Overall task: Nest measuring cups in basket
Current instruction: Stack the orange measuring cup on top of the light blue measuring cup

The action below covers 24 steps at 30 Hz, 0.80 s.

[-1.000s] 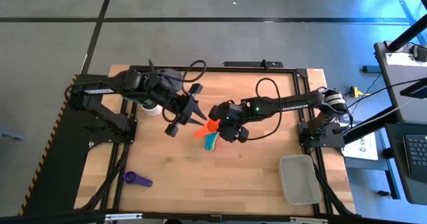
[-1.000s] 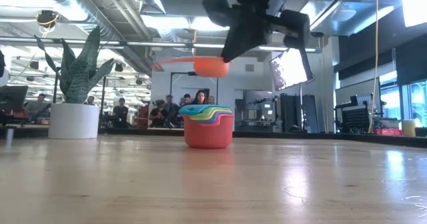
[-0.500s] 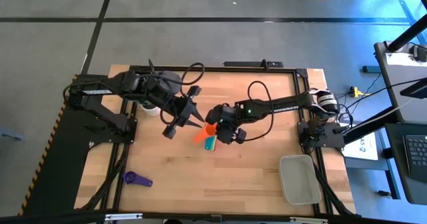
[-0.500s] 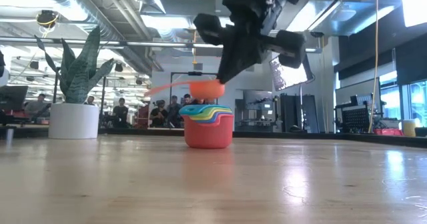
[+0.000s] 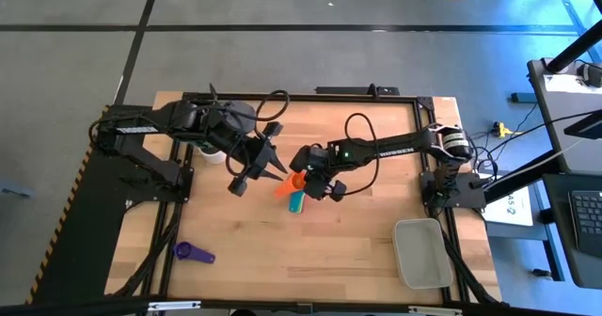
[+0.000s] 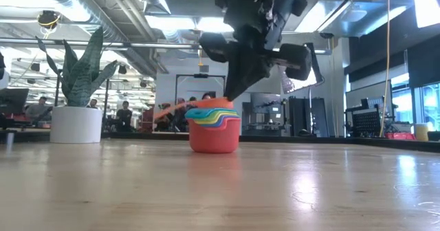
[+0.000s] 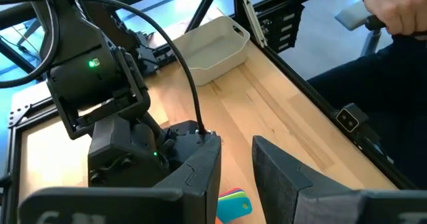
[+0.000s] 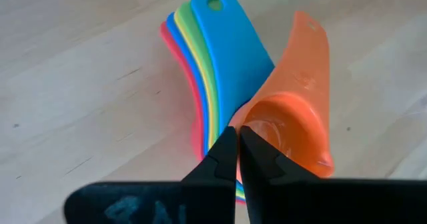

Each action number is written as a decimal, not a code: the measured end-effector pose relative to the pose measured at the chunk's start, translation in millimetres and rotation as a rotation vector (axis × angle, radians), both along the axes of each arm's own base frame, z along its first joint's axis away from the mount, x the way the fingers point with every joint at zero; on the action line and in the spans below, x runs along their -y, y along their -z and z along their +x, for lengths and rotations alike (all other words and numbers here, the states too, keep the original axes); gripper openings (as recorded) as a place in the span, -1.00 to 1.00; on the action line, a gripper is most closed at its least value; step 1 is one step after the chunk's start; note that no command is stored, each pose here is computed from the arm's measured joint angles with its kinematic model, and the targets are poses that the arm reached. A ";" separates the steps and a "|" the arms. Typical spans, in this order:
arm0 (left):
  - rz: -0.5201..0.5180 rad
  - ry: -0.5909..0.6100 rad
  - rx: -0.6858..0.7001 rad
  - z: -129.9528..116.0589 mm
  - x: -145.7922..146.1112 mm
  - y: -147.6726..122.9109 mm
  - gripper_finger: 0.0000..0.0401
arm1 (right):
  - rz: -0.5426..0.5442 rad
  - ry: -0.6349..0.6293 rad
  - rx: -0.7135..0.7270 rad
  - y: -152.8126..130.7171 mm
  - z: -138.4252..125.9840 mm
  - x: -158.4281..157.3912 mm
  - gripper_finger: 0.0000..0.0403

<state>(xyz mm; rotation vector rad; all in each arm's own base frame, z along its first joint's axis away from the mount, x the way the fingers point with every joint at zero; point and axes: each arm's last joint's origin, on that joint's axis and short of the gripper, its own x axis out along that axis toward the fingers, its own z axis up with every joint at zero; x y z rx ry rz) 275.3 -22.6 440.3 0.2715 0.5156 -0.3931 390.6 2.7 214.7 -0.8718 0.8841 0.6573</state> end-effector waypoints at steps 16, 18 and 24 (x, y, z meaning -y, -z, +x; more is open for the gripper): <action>-0.016 -0.017 -0.013 -0.3 -0.2 0.6 -0.61 | 0.041 0.082 -0.059 3.4 -3.3 4.6 -0.60; -0.016 -0.017 -0.014 -0.3 -0.2 0.6 -0.61 | 0.044 0.087 -0.064 3.6 -3.8 4.6 -0.52; -0.009 -0.041 -0.029 -0.9 -0.9 1.8 -0.61 | 0.003 0.123 -0.058 -0.4 -5.5 3.1 -0.39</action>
